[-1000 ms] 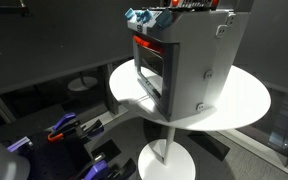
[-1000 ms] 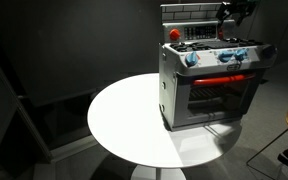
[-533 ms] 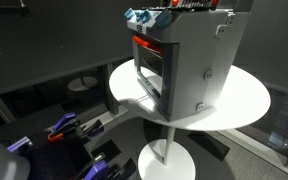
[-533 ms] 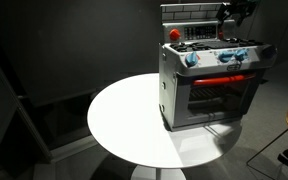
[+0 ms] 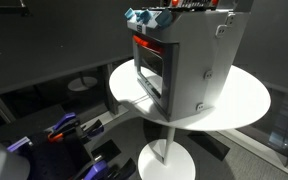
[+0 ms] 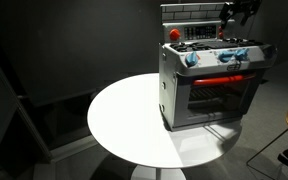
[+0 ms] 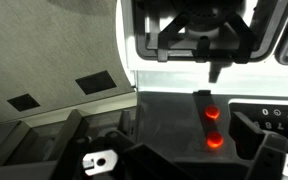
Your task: Press the top button on the right side of the stove
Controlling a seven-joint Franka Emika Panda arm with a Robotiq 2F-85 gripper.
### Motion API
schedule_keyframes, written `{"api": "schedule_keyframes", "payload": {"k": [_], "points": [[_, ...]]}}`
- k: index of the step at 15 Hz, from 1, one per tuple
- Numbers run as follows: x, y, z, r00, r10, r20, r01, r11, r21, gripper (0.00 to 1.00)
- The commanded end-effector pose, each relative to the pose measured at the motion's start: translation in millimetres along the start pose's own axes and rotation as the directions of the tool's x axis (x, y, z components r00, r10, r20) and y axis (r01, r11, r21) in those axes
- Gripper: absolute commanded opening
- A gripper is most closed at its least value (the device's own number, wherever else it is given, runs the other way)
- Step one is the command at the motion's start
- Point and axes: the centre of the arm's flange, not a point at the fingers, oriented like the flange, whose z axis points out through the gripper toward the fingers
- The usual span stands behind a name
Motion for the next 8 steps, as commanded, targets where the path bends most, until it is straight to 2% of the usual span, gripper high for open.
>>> {"api": "schedule_keyframes", "payload": {"k": [1,8], "points": [[-9.3,6.1,-11.5,0.999,0.023,-0.024,-0.024,0.998,-0.05,1.0],[-6.6,12.8,-9.3,0.998,0.049,-0.035,-0.052,0.995,-0.087,1.0]]}}
